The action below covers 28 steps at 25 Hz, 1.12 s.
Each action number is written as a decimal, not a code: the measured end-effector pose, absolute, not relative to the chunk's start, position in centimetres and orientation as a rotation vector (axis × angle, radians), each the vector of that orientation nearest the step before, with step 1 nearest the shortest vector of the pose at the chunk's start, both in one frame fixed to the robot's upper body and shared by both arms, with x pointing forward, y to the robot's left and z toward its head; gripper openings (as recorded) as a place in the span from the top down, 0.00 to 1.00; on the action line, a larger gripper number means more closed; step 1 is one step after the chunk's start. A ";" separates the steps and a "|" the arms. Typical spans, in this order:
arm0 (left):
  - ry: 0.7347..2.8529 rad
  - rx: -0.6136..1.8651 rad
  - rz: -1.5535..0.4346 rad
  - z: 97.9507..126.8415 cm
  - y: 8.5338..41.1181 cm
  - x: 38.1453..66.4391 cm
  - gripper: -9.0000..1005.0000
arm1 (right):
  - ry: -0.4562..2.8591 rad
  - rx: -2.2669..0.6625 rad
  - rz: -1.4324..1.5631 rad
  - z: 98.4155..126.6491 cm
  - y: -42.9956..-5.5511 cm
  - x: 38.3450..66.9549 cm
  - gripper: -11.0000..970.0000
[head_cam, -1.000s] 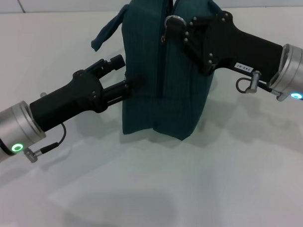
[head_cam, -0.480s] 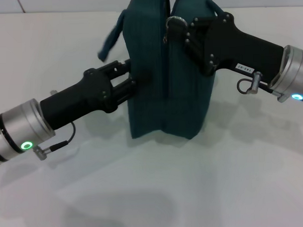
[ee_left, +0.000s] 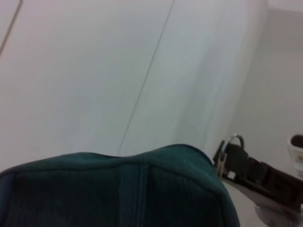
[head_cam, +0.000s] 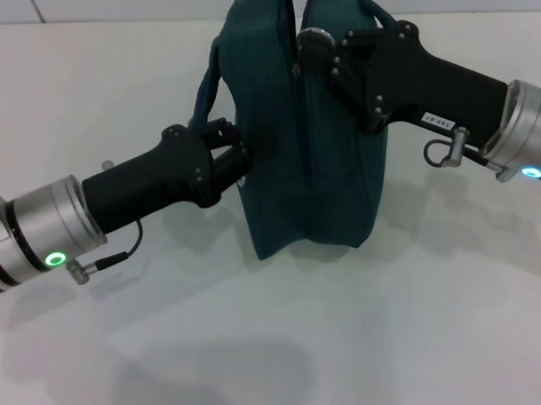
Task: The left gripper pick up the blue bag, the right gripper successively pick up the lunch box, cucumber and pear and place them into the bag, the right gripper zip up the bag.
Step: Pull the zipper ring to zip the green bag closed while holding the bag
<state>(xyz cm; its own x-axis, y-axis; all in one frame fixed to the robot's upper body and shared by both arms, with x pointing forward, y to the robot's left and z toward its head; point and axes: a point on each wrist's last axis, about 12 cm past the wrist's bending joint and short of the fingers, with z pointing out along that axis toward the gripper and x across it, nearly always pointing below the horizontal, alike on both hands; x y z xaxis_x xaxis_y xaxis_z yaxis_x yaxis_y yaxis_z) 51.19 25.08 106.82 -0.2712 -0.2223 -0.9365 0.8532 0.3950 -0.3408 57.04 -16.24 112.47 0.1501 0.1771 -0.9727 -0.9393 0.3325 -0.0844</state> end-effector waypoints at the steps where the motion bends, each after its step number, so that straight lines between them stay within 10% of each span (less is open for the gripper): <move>1: 1.493 0.608 -1.161 106.8 25.0 51.2 0.75 | 1.114 -0.876 0.973 112.5 -16.3 57.1 0.97; 28: 1.560 0.718 -1.179 106.0 24.7 50.5 0.93 | 1.125 -0.808 0.967 112.7 -16.7 57.5 0.97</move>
<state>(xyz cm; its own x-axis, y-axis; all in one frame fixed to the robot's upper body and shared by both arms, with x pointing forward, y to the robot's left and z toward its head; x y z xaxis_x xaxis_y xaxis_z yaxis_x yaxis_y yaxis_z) 50.54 24.71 106.01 -0.3136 -0.1085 -0.9433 0.8779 0.3454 -0.3316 57.49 -16.69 112.70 0.1377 0.2126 -0.9674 -0.9246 0.3778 -0.0486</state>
